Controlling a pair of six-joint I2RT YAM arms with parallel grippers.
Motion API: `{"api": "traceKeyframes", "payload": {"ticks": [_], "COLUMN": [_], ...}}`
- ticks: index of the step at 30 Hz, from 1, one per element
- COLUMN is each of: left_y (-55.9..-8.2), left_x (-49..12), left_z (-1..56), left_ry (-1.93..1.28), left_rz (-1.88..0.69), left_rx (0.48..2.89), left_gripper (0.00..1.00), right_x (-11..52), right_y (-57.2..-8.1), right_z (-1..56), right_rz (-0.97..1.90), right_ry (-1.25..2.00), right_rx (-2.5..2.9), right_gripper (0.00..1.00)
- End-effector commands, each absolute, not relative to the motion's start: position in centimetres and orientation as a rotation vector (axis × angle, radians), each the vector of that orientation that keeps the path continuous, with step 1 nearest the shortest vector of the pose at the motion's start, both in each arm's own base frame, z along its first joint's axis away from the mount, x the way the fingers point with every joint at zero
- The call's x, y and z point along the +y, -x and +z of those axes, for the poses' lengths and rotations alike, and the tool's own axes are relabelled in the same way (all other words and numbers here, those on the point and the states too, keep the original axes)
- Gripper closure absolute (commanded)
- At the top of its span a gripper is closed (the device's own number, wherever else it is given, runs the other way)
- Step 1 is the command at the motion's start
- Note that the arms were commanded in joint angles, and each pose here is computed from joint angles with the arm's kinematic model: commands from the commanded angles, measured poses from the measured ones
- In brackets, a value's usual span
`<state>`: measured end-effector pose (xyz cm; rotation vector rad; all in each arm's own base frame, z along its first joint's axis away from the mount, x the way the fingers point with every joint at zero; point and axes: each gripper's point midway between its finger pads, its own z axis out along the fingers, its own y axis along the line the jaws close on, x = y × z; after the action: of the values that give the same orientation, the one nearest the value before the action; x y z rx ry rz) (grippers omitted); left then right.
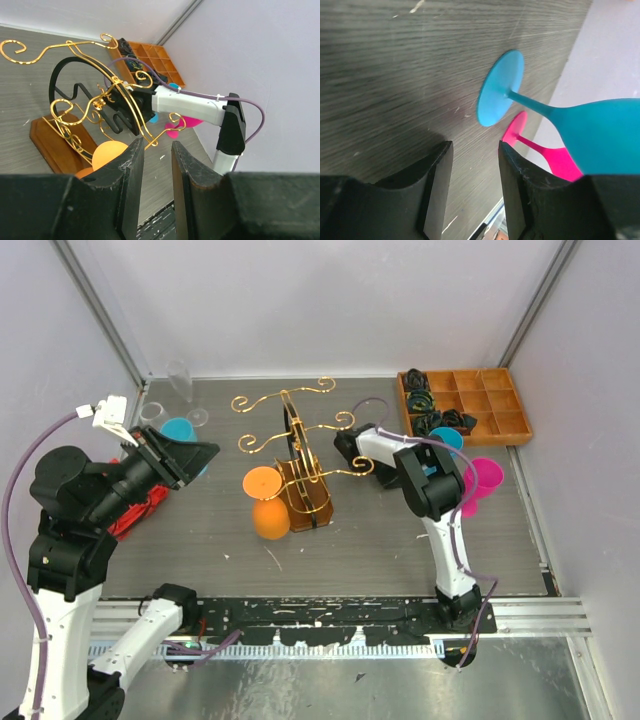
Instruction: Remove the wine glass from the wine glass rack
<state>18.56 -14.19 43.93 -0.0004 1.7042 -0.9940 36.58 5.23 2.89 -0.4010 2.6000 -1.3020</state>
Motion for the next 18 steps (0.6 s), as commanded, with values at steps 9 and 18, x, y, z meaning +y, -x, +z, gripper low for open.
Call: {"api": "traceKeyframes", "payload": {"ticks": [9,18], "left_y": [-18.1,-18.9], "left_x": [-13.9,-13.5], "left_z": [43.8,41.2], "left_ry": [-0.012,0.051], "left_rz": [-0.970,-0.929], "left_rx": [1.703,1.806], "left_gripper": [0.64,0.60], "right_x": [17.1,19.3], "right_y": [-35.0,-35.7], "right_z": [-0.8,3.4], "right_rz": [-0.203,0.351], "right_ry": [0.427,0.253], "right_rx": [2.929,2.937], "right_gripper": [0.49,0.48]}}
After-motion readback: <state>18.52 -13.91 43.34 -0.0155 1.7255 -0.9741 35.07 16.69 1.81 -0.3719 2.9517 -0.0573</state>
